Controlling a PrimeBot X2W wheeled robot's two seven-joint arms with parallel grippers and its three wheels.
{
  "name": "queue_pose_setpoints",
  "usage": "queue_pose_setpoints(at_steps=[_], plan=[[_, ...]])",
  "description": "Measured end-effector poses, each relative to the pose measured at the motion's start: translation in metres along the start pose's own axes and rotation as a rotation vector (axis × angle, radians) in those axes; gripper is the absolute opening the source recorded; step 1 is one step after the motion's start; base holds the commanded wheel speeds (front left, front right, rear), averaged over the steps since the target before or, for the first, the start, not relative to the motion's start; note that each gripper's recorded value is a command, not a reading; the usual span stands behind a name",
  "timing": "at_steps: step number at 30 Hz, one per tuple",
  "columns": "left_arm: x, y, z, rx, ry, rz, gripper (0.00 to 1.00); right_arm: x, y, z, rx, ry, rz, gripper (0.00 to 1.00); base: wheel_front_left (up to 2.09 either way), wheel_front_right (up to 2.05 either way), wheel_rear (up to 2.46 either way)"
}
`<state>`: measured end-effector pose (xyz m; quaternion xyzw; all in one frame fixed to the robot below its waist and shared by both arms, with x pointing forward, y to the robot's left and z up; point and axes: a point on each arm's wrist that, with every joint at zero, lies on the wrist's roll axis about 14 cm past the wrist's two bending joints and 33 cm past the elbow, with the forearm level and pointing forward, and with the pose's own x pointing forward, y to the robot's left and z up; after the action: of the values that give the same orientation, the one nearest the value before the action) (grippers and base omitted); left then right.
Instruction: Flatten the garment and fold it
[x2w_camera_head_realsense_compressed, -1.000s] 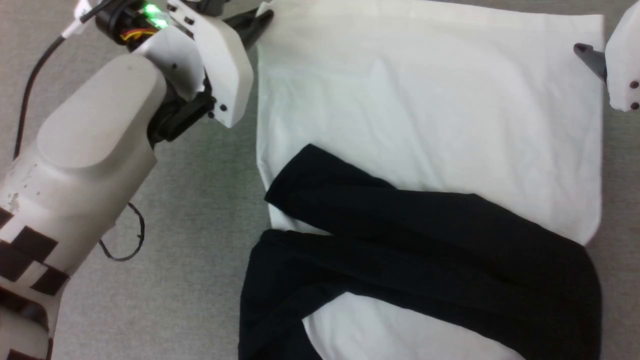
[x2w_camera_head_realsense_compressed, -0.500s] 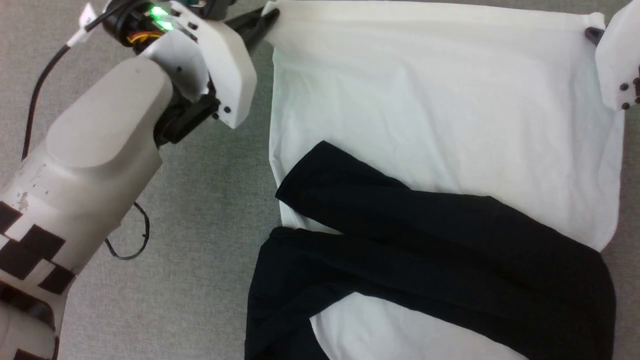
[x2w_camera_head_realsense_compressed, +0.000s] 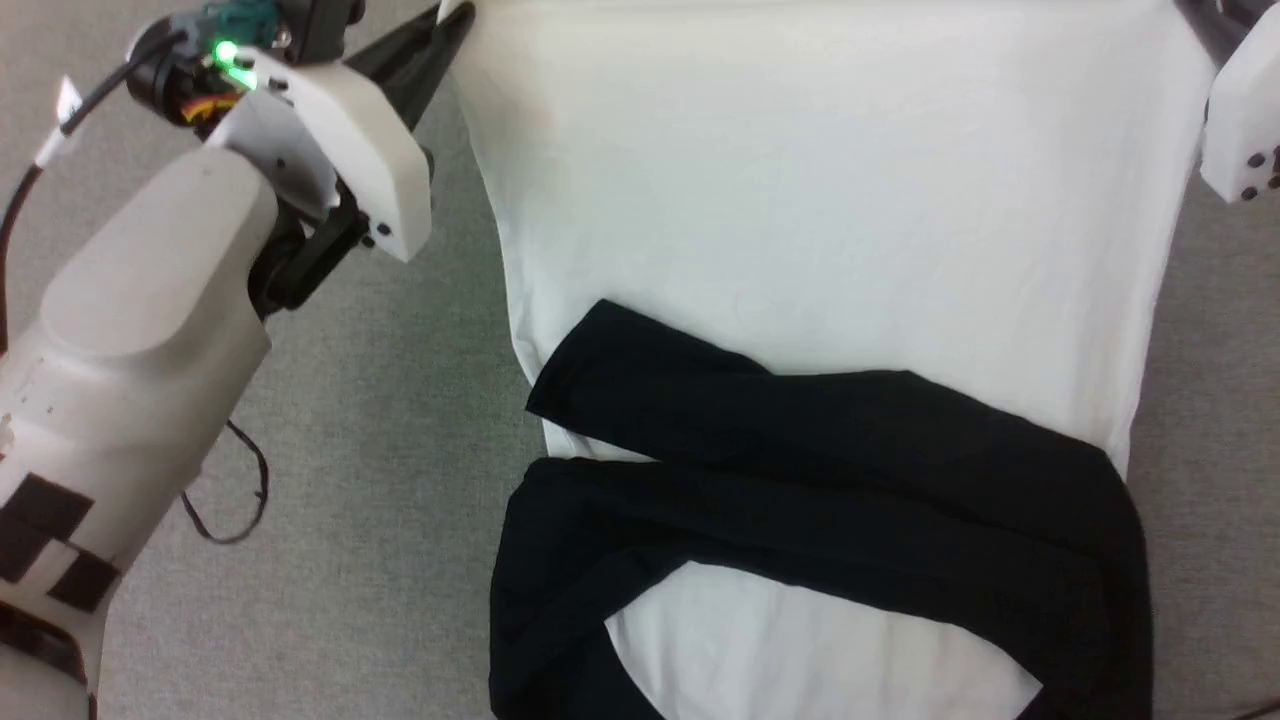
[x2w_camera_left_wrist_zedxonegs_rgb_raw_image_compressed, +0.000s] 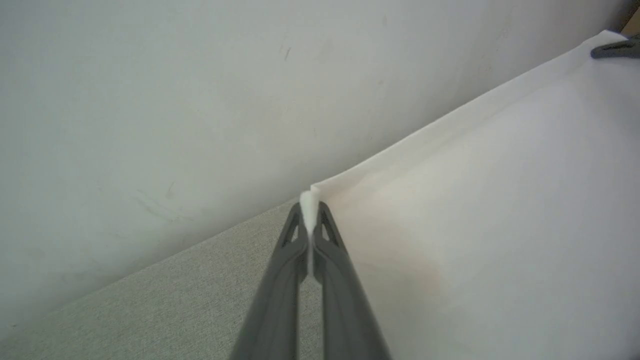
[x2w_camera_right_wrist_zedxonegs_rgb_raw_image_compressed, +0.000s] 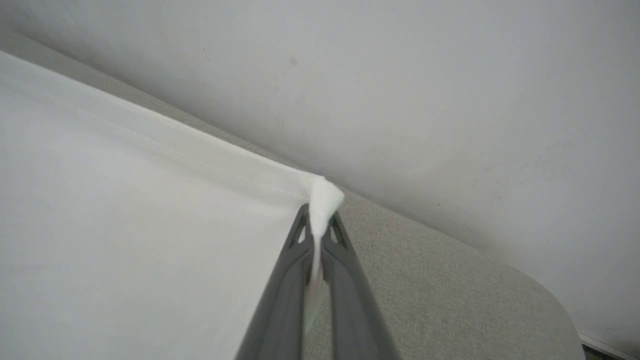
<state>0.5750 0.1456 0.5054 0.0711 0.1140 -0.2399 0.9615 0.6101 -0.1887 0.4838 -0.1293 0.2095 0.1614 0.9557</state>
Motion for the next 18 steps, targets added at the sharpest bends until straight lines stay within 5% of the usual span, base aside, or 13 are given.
queue_pose_setpoints(at_steps=[18], plan=[[-0.133,-0.073,-0.017,-0.012,0.043,-0.064,0.0,-0.131,0.036,-0.019,0.063,-0.114,0.102,0.0,0.0,0.0,0.0]])
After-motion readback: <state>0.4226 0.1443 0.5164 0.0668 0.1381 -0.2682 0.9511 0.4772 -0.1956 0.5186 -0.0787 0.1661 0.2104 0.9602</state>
